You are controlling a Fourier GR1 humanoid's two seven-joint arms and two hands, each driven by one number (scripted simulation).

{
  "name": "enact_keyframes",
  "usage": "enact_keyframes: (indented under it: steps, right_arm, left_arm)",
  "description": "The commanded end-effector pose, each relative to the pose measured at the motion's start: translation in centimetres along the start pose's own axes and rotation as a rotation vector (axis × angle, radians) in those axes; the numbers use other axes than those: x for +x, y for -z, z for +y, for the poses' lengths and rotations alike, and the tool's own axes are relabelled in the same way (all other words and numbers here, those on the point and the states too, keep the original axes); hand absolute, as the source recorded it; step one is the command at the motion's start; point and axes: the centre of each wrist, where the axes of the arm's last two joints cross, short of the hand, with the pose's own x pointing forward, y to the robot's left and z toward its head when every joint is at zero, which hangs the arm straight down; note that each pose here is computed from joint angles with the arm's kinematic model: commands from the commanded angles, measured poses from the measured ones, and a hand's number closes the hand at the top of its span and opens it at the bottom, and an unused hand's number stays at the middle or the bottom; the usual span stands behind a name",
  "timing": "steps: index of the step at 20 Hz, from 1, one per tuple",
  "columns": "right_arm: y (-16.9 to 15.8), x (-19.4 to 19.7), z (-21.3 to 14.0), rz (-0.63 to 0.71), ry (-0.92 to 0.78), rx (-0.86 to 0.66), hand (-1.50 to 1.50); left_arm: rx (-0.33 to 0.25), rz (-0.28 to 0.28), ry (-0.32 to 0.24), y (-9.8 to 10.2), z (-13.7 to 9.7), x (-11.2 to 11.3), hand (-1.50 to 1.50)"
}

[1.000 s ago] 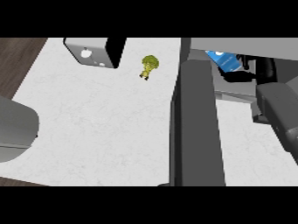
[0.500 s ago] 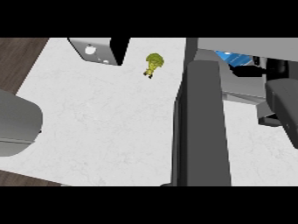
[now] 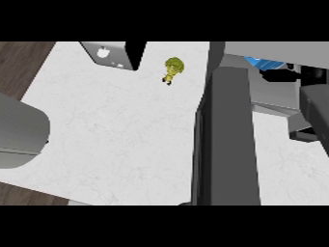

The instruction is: Pick up the milk, place it into the microwave and close the microwave

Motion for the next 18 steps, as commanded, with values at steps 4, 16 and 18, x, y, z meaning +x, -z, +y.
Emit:
enact_keyframes:
  steps: [4,16,18]
  right_arm:
    - [0.4,0.0,-1.2,0.002,-0.006,-0.019,1.50]
    - [1.1,3.1,3.5,-0.036,0.156,0.129,-1.50]
    - [0.6,3.6,5.3,-0.029,0.082,0.190,-1.50]
  left_arm:
    - [-0.015,0.026,0.034,0.3,0.2,0.1,-1.50]
    - [-0.022,0.035,0.052,1.2,0.9,-0.5,-1.50]
    - [-0.028,0.028,0.047,1.5,0.7,-0.6,-1.50]
